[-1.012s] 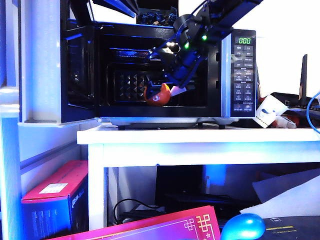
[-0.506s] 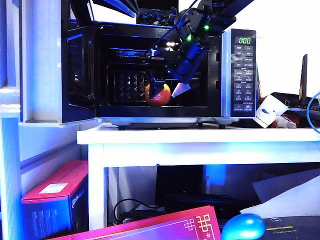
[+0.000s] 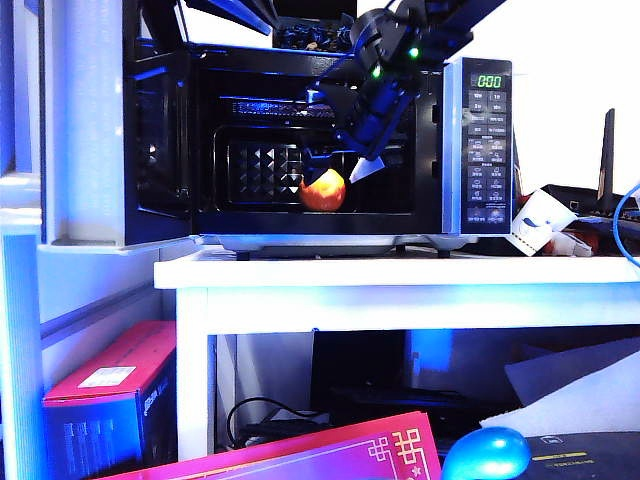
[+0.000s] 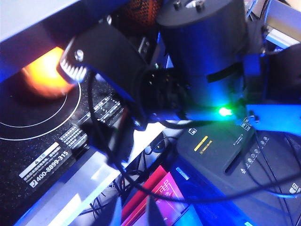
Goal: Open the microwave door, place the orange inside the microwave, then close the microwave door.
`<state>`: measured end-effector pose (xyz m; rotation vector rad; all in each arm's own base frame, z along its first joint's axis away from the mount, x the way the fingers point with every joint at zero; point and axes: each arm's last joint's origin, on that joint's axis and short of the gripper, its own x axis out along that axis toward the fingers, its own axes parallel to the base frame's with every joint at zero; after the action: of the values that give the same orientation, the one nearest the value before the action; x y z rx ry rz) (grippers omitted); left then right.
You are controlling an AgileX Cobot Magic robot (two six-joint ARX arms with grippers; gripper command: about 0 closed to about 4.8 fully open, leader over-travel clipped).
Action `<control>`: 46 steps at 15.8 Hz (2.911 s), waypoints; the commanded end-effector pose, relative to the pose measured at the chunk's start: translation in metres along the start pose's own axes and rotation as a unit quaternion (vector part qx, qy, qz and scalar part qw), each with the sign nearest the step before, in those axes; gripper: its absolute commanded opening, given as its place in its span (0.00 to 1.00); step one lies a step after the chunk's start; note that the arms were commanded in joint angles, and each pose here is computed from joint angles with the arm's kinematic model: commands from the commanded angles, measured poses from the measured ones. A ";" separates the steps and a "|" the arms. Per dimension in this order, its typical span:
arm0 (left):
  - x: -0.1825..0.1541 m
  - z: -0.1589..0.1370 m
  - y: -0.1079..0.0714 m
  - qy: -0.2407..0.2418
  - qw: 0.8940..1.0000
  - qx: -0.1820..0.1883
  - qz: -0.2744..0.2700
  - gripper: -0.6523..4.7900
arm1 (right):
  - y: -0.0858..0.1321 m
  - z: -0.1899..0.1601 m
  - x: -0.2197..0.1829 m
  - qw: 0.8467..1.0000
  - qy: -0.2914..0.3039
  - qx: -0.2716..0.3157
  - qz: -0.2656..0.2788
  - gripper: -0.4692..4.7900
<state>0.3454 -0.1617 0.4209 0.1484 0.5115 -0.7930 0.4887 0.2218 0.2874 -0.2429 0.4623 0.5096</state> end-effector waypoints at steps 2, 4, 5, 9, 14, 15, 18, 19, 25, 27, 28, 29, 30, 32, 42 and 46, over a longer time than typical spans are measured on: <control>-0.002 0.002 0.000 -0.008 1.000 0.003 0.002 0.27 | 0.004 0.000 -0.020 0.997 0.059 0.003 0.049 1.00; -0.002 0.002 0.000 -0.008 1.000 0.003 0.002 0.27 | 0.005 0.001 -0.036 0.994 0.098 -0.004 0.057 1.00; -0.002 0.002 0.000 -0.008 1.000 0.003 0.002 0.27 | 0.005 0.002 -0.045 0.992 0.113 -0.008 0.059 1.00; -0.005 0.003 -0.001 -0.013 1.000 0.005 0.002 0.27 | 0.006 0.016 -0.088 0.987 0.144 -0.005 0.065 1.00; -0.040 0.022 -0.012 -0.088 0.995 0.034 0.014 0.27 | 0.005 0.041 -0.150 0.991 0.122 -0.004 0.060 1.00; -0.054 0.028 -0.016 -0.115 0.992 0.044 0.019 0.27 | 0.005 0.048 -0.164 0.993 0.107 -0.004 0.057 1.00; -0.096 0.038 -0.030 -0.164 0.984 0.059 0.039 0.27 | 0.005 0.068 -0.217 0.998 0.050 -0.008 0.047 1.00; -0.111 0.039 -0.035 -0.175 0.981 0.062 0.050 0.27 | 0.005 0.073 -0.235 0.998 0.031 -0.010 0.044 1.00; -0.180 0.015 -0.061 -0.111 0.984 0.077 0.117 0.11 | 0.008 0.089 -0.321 0.997 -0.061 -0.020 0.042 0.15; -0.184 0.003 -0.063 -0.055 0.987 0.077 0.129 0.11 | 0.010 0.092 -0.344 0.994 -0.091 -0.024 0.050 0.09; -0.183 -0.004 -0.062 -0.016 0.987 0.076 0.142 0.11 | 0.011 0.093 -0.357 0.993 -0.105 -0.025 0.047 0.09; -0.182 -0.008 -0.061 0.010 0.985 0.074 0.156 0.11 | 0.011 0.093 -0.369 0.992 -0.117 -0.027 0.045 0.09; -0.182 -0.010 -0.061 0.020 0.984 0.072 0.161 0.11 | 0.012 0.093 -0.381 0.990 -0.130 -0.028 0.043 0.09; -0.180 -0.010 -0.060 0.025 0.984 0.080 0.160 0.11 | 0.013 0.093 -0.403 0.986 -0.158 -0.031 0.038 0.09; -0.136 -0.023 -0.040 0.163 0.960 0.076 0.215 0.11 | 0.017 0.096 -0.435 0.970 -0.225 -0.049 0.074 0.09; -0.131 -0.023 -0.037 0.173 0.956 0.076 0.222 0.11 | 0.017 0.097 -0.435 0.970 -0.225 -0.049 0.074 0.09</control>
<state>0.2324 -0.0960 0.4674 0.5288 0.7174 -0.3618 0.1804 0.0902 0.5760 -0.1839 0.0371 0.7122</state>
